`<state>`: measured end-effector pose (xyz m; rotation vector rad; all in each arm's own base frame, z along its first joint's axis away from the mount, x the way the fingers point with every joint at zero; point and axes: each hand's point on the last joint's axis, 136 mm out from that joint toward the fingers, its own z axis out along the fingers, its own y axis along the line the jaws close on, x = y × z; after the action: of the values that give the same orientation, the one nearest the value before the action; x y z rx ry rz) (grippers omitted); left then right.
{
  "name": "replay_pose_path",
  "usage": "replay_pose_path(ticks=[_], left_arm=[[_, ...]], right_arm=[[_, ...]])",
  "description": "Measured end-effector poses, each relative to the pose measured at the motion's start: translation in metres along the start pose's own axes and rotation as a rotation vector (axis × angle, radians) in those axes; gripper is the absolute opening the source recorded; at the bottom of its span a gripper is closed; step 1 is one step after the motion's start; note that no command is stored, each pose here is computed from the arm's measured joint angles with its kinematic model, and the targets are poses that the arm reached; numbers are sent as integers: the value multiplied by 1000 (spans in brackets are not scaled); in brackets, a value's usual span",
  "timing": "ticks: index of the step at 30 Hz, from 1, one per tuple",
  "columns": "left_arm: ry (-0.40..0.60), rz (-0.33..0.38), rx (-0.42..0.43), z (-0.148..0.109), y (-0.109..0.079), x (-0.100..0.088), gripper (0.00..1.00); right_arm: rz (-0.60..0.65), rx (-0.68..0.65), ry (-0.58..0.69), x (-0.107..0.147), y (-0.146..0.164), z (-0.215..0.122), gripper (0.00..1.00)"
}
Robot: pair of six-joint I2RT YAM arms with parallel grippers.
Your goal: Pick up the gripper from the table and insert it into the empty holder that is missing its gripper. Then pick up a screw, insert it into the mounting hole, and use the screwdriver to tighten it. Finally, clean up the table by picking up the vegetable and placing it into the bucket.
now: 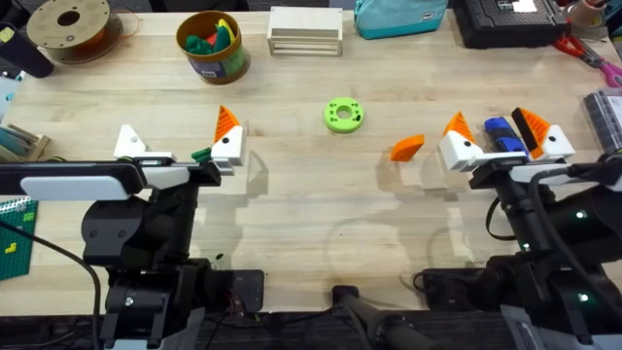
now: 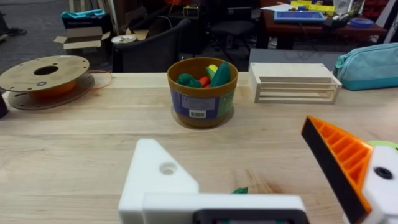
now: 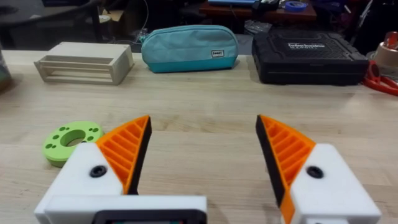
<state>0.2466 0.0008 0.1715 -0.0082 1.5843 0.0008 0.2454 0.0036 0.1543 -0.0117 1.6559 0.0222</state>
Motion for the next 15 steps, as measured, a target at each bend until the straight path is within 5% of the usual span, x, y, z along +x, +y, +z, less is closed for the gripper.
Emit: replay_pose_path(ticks=[15], left_arm=[[-27,1,0,0,0,-7,986]], right_arm=[[1,17,2,0,-3,0,991]])
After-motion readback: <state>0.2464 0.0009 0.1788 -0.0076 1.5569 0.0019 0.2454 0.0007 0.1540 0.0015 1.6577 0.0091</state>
